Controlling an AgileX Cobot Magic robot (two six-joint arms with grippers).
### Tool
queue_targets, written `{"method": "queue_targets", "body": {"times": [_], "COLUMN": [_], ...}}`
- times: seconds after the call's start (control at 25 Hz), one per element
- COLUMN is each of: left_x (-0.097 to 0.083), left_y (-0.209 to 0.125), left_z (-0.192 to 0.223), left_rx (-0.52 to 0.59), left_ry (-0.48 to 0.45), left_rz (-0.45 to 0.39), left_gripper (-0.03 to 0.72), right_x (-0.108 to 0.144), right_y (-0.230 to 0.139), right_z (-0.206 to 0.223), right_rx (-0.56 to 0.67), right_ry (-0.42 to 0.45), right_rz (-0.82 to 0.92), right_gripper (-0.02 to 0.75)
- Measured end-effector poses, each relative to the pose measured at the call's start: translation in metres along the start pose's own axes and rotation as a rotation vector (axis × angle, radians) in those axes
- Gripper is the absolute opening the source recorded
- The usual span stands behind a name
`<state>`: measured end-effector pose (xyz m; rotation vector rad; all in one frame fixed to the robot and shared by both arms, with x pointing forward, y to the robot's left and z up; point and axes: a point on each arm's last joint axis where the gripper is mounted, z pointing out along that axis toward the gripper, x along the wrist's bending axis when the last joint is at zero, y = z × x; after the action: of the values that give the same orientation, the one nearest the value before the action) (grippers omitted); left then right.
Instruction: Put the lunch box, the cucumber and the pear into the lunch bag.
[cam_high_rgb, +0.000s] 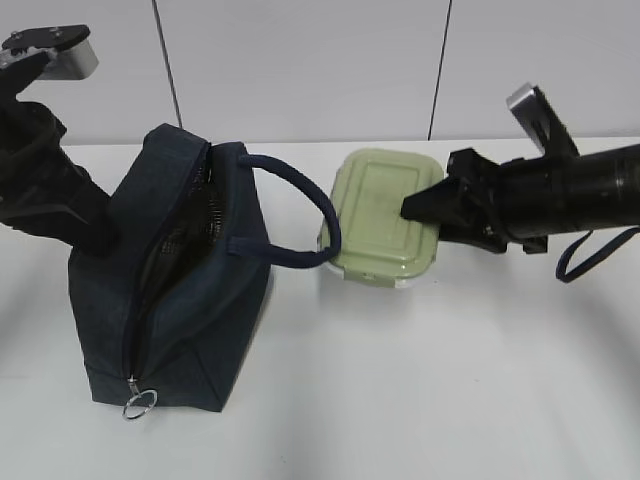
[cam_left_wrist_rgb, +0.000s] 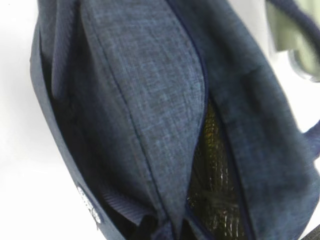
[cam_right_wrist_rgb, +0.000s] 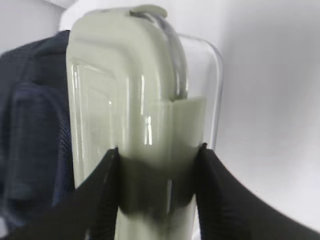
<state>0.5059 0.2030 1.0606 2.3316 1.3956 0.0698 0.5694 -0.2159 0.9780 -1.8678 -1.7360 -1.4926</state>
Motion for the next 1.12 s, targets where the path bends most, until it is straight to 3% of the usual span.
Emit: {"method": "queue_targets", "body": {"times": [0.24, 0.76, 1.12], "left_x": [0.0, 0.0, 0.0], "left_y": [0.0, 0.0, 0.0], "left_z": [0.0, 0.0, 0.0], "left_rx": [0.003, 0.003, 0.003], "left_ry": [0.003, 0.003, 0.002], "left_rz": [0.002, 0.002, 0.002], "left_gripper": [0.022, 0.021, 0.021], "right_x": [0.054, 0.115, 0.15], "right_y": [0.028, 0.069, 0.025], "right_z": [-0.027, -0.056, 0.003], "right_rx": [-0.094, -0.189, -0.052], "right_ry": [0.167, 0.32, 0.288], "right_rz": [-0.125, -0.23, -0.3], "right_gripper": [0.297, 0.297, 0.296]}}
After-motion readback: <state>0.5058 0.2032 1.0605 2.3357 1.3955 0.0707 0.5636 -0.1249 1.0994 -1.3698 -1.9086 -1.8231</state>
